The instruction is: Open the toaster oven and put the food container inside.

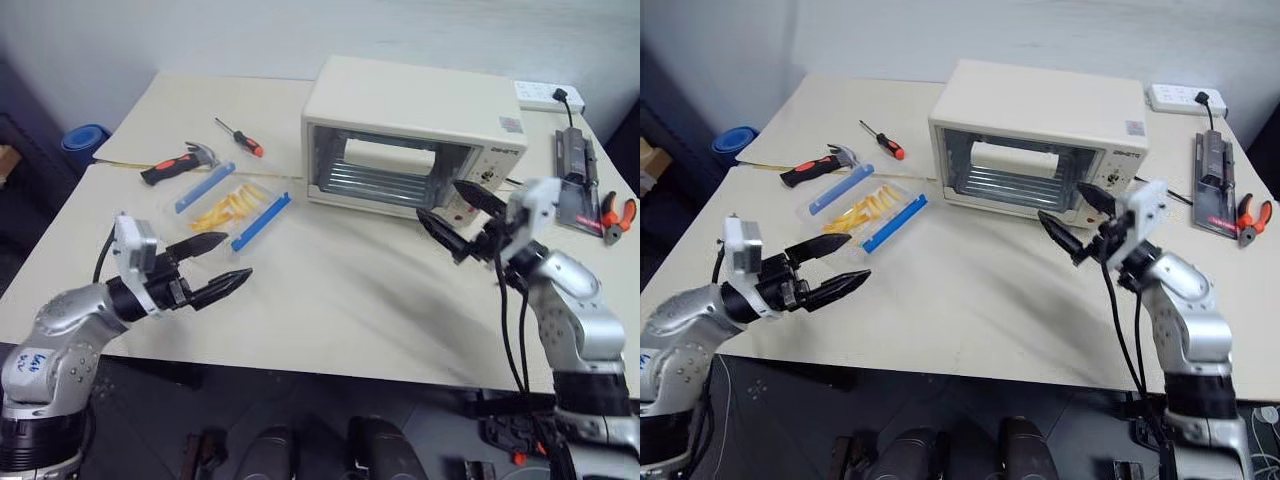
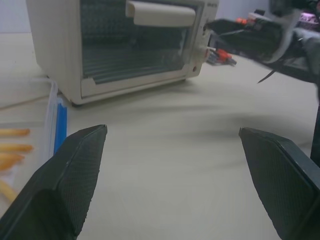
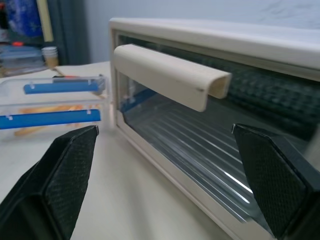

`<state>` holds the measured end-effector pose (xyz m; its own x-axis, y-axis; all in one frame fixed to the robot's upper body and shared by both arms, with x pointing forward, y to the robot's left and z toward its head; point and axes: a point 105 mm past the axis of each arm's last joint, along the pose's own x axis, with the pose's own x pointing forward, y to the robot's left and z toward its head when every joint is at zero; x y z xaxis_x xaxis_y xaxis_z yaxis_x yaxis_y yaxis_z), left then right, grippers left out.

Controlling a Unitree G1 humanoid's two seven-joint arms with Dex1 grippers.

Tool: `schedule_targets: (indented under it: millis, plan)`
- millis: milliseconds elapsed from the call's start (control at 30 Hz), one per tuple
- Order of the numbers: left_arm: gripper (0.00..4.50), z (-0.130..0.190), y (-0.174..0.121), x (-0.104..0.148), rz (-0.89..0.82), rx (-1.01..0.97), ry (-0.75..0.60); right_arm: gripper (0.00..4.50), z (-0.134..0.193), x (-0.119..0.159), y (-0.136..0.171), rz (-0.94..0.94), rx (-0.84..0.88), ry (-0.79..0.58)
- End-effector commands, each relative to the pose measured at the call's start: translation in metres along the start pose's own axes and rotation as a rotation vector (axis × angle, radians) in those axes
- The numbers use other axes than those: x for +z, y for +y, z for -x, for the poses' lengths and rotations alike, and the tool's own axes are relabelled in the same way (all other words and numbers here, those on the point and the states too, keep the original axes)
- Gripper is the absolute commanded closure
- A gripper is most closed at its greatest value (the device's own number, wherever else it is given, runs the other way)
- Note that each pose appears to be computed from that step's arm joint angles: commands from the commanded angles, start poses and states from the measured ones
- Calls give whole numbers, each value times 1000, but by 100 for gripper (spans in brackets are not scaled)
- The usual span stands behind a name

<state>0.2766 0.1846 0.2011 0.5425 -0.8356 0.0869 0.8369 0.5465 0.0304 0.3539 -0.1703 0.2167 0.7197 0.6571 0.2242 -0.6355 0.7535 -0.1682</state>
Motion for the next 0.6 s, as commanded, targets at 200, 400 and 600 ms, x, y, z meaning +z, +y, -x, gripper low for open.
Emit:
schedule_targets:
  millis: [200,400,600]
  plan:
    - [0,-13,-13,8,-17,-5,-59,3,-36,14,7,16,73,-76]
    - [0,-6,-3,4,-11,69,-49,3,-14,12,47,57,301,-78]
    - [86,-13,15,12,-10,82,-59,0,21,-19,80,156,464,50]
